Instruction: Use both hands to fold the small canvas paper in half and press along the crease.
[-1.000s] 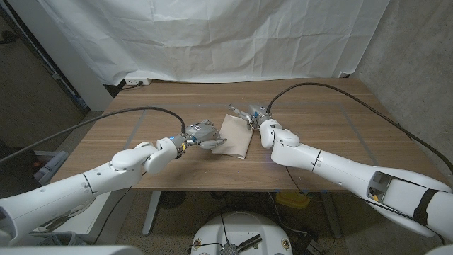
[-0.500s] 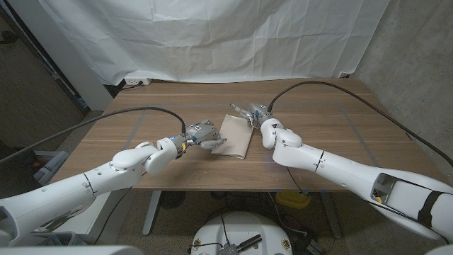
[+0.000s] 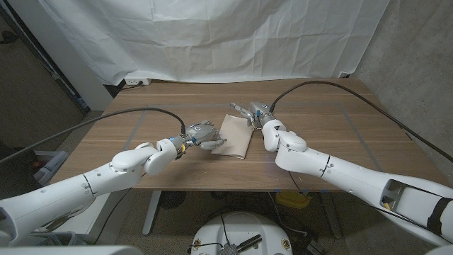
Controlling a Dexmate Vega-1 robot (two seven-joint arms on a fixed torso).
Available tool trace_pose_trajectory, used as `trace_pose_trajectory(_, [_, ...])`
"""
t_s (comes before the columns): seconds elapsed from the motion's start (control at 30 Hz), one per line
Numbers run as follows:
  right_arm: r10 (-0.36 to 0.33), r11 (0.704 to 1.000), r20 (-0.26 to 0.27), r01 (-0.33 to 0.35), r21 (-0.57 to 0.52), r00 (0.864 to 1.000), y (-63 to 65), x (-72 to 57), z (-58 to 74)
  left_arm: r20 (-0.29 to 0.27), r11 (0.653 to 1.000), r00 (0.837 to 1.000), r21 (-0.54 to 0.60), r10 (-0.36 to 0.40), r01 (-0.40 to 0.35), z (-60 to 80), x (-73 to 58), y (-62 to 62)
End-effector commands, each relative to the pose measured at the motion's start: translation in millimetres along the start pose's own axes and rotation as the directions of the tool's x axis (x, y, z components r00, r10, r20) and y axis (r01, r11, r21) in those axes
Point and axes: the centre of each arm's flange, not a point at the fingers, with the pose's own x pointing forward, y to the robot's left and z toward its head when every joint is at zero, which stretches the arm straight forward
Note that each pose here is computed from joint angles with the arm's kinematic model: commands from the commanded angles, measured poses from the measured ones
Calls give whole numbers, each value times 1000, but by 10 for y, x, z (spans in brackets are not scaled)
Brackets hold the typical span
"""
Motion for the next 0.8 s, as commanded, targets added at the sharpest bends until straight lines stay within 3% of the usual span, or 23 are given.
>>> trace_pose_trajectory(0.03, [47, 998, -18, -46, 34, 999, 164, -82, -57, -1, 1000, 1000, 3, 1, -1, -8, 4, 13])
trace_pose_trajectory(0.57, [125, 992, -51, -123, 39, 991, 416, 94, -180, -6, 1000, 1000, -2, -4, 4, -44, 31, 14])
trace_pose_trajectory(0.8, [123, 992, -46, -122, 20, 991, 413, 132, -160, -4, 1000, 1000, -6, -7, 7, -65, 62, 3])
